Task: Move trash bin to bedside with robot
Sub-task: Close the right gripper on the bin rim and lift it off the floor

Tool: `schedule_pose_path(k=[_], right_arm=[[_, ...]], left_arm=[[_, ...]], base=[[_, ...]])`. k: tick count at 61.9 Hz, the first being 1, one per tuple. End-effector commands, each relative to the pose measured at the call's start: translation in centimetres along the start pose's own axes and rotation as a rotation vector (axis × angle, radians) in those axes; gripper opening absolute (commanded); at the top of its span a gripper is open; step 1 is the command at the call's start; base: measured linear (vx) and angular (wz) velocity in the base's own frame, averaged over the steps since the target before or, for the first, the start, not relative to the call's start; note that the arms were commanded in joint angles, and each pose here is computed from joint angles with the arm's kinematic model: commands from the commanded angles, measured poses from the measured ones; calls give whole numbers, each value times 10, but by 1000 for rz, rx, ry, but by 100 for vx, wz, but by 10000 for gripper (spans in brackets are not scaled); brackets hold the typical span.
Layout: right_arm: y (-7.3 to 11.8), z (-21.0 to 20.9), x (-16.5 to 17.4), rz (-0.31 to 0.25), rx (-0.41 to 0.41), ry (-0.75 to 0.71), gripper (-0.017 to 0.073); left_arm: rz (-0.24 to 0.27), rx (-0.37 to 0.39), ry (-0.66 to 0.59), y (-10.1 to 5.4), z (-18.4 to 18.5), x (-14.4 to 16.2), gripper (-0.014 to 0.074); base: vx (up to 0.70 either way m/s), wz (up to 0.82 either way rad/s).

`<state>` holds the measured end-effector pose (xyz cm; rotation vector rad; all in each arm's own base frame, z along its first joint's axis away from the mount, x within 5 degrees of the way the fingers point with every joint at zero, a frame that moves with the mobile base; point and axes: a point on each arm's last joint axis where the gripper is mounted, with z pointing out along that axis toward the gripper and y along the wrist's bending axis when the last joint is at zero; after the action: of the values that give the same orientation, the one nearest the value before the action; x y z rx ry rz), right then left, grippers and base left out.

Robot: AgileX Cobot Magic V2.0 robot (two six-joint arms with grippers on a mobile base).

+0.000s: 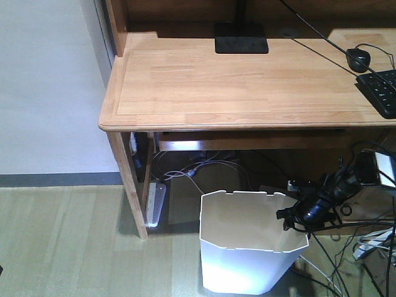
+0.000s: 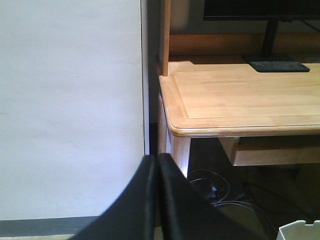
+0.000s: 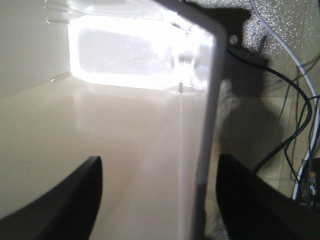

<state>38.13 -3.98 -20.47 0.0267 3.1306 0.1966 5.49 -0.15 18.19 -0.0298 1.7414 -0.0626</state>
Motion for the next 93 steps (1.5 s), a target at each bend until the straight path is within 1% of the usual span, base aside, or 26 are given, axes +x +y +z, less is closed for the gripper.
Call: schedule_pose_path(k=[1, 4, 6, 9, 10, 11, 22, 37, 40, 44, 47, 48, 49, 52, 54, 55, 62, 67, 70, 74, 77, 83, 87, 93], right_arm=[[0, -22, -26, -8, -9, -53, 352], [0, -21, -29, -10, -16, -51, 273], [1, -22, -30, -12, -21, -48, 204], [1, -24, -34, -6, -29, -51, 85], [1, -25, -35, -3, -31, -53, 21], [2, -26, -36, 0, -34, -56, -20], [4, -37, -44, 75, -64, -105, -13], [9, -50, -37, 39, -98, -133, -10], [11, -53, -33, 43, -105, -139, -10], [12, -60, -31, 23, -112, -154, -10], [13, -65, -28, 26, -127, -159, -10], [13, -66, -27, 12, -133, -160, -10], [13, -69, -26, 11, -137, -163, -10], [13, -77, -23, 6, -146, -173, -10], [13, -82, -22, 13, -154, -182, -10], [13, -85, -21, 2, -157, -187, -10], [9, -107, -13, -7, -173, -220, -9], [9, -124, -7, -53, -175, -242, -7], [12, -131, -1, -55, -182, -245, -7], [15, -145, 4, -73, -178, -261, -7], [17, -153, 10, -67, -184, -264, -7], [23, -172, 19, -78, -201, -279, -7], [27, -186, 24, -98, -210, -292, -7], [32, -207, 33, -99, -210, -312, -7]], left_arm=[[-12, 9, -53, 0, 2, 2, -6], [-12, 9, -53, 0, 2, 2, -6], [-12, 9, -53, 0, 2, 2, -6], [-12, 9, -53, 0, 2, 2, -6], [-12, 9, -53, 0, 2, 2, -6], [-12, 9, -53, 0, 2, 2, -6], [-12, 9, -53, 0, 2, 2, -6], [-12, 9, -53, 0, 2, 2, -6], [-12, 9, -53, 0, 2, 2, -6], [-12, 9, -53, 0, 2, 2, -6], [-12, 9, -53, 0, 2, 2, -6], [-12, 9, -53, 0, 2, 2, -6], [-12, 9, -53, 0, 2, 2, -6], [-12, 9, -53, 0, 2, 2, -6], [-12, 9, -53, 0, 2, 2, -6], [-12, 9, -53, 0, 2, 2, -6], [-12, 9, -53, 0, 2, 2, -6], [-12, 9, -53, 0, 2, 2, -6], [-12, 9, -53, 0, 2, 2, -6], [-12, 9, -53, 0, 2, 2, -6], [-12, 9, -53, 0, 2, 2, -6], [-12, 9, -53, 0, 2, 2, -6], [-12, 9, -53, 0, 2, 2, -6], [-12, 9, -53, 0, 2, 2, -6]], base=[[0, 0], [0, 0], [0, 0], [0, 0], [0, 0], [0, 0], [0, 0], [0, 0], [0, 0], [0, 0], [0, 0], [0, 0], [0, 0], [0, 0], [0, 0], [0, 0], [0, 0], [0, 0], [0, 0], [0, 0], [0, 0], [0, 0], [0, 0], [0, 0]])
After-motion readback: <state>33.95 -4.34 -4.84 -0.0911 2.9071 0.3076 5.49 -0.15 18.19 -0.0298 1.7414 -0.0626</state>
